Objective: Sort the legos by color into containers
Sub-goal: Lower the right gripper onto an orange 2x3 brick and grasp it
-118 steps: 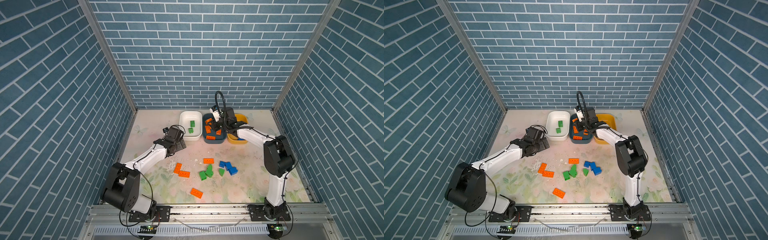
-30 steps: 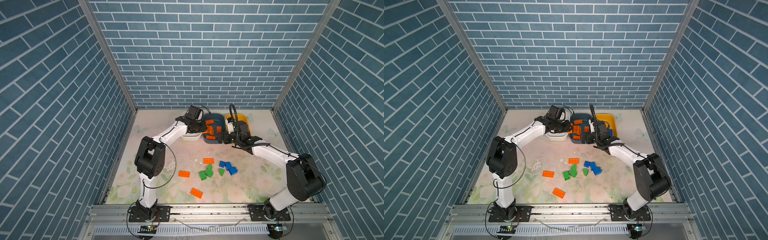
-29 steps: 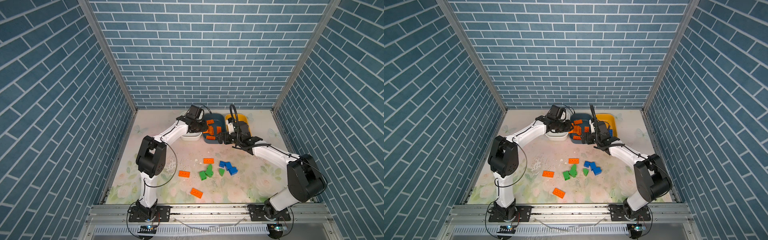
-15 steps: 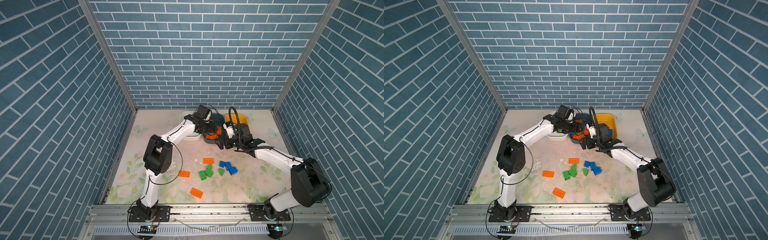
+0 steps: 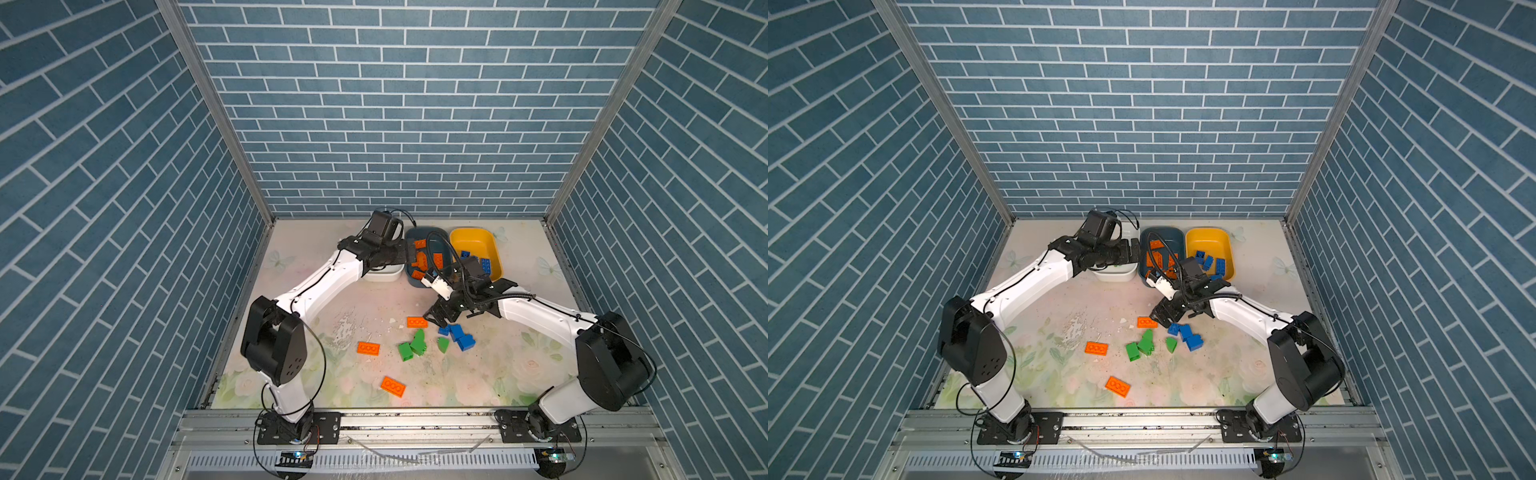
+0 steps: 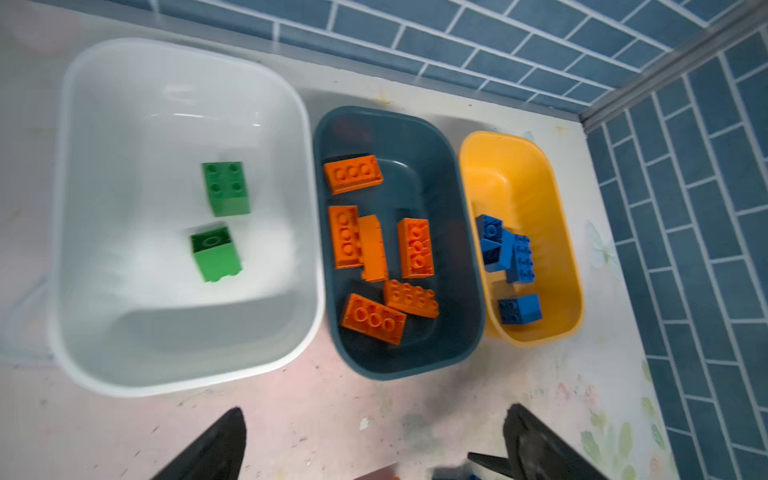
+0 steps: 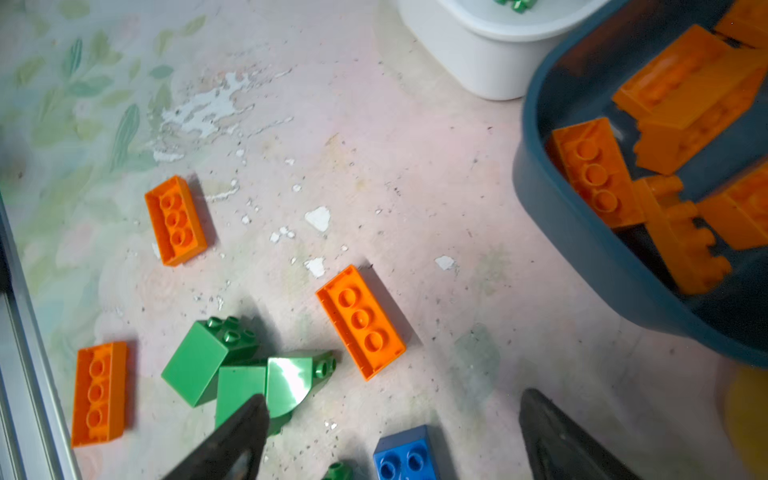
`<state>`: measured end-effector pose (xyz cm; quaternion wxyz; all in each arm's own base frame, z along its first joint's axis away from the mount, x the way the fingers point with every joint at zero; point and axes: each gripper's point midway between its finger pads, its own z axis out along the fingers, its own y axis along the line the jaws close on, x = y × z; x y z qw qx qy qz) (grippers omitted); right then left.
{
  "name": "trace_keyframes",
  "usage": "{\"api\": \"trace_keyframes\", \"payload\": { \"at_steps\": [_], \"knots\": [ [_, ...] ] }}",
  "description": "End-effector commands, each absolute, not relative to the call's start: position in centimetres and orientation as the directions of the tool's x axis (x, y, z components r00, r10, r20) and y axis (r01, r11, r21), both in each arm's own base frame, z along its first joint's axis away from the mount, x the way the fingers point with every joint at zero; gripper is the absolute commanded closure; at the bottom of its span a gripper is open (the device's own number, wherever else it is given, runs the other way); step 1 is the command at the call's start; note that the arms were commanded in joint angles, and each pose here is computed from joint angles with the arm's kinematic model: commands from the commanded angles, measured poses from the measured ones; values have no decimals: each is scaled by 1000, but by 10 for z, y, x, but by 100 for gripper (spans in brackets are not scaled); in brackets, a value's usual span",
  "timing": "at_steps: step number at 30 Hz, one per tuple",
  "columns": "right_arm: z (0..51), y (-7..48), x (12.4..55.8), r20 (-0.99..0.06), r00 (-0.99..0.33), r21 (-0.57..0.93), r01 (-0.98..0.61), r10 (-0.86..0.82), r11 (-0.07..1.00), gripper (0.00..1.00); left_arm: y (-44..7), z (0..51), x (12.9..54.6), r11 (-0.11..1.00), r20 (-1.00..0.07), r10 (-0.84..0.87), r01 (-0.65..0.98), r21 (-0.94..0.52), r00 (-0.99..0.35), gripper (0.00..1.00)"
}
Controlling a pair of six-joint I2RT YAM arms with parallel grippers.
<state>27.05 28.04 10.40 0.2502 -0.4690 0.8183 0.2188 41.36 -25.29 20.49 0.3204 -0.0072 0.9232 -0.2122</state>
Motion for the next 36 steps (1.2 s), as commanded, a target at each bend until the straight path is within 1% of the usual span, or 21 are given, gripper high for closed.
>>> {"api": "trace_keyframes", "payload": {
  "at_steps": [1, 3, 7, 11, 15, 19, 22, 24, 26, 30, 36],
  "knots": [
    [100, 279, 258, -560, -279, 59, -952, -780, 299, 6, -218, 199, 416, 934, -613, -225, 13, -358, -757, 1],
    [96, 273, 254, -526, -266, 61, -959, -808, 276, 6, -204, 199, 413, 936, -618, -248, -21, -351, -746, 1],
    [92, 264, 239, -468, -212, 86, -977, -858, 195, 6, -179, 195, 406, 939, -620, -287, -85, -334, -730, 1],
    [76, 254, 243, -387, -158, 40, -987, -908, 154, 10, -165, 192, 404, 937, -618, -309, -120, -328, -723, 1],
    [75, 267, 246, -420, -87, 10, -996, -903, 91, 12, -161, 192, 404, 937, -618, -315, -131, -324, -720, 1],
    [61, 279, 252, -382, -10, -21, -1000, -924, 19, 16, -159, 192, 403, 938, -621, -316, -137, -318, -717, 1],
    [52, 289, 262, -388, 21, -53, -999, -921, 0, 19, -158, 192, 402, 938, -622, -317, -139, -317, -716, 1],
    [48, 294, 266, -384, 38, -64, -998, -922, -15, 25, -157, 193, 401, 939, -624, -317, -141, -315, -715, 1],
    [42, 296, 270, -366, 59, -80, -996, -929, -32, 28, -155, 193, 400, 940, -624, -316, -146, -309, -714, 1],
    [31, 299, 269, -337, 109, -87, -993, -935, -84, 32, -151, 191, 398, 941, -626, -316, -153, -301, -713, 1],
    [21, 307, 270, -309, 150, -91, -988, -939, -127, 39, -150, 190, 396, 940, -624, -321, -158, -303, -712, 1]
  ]
}}
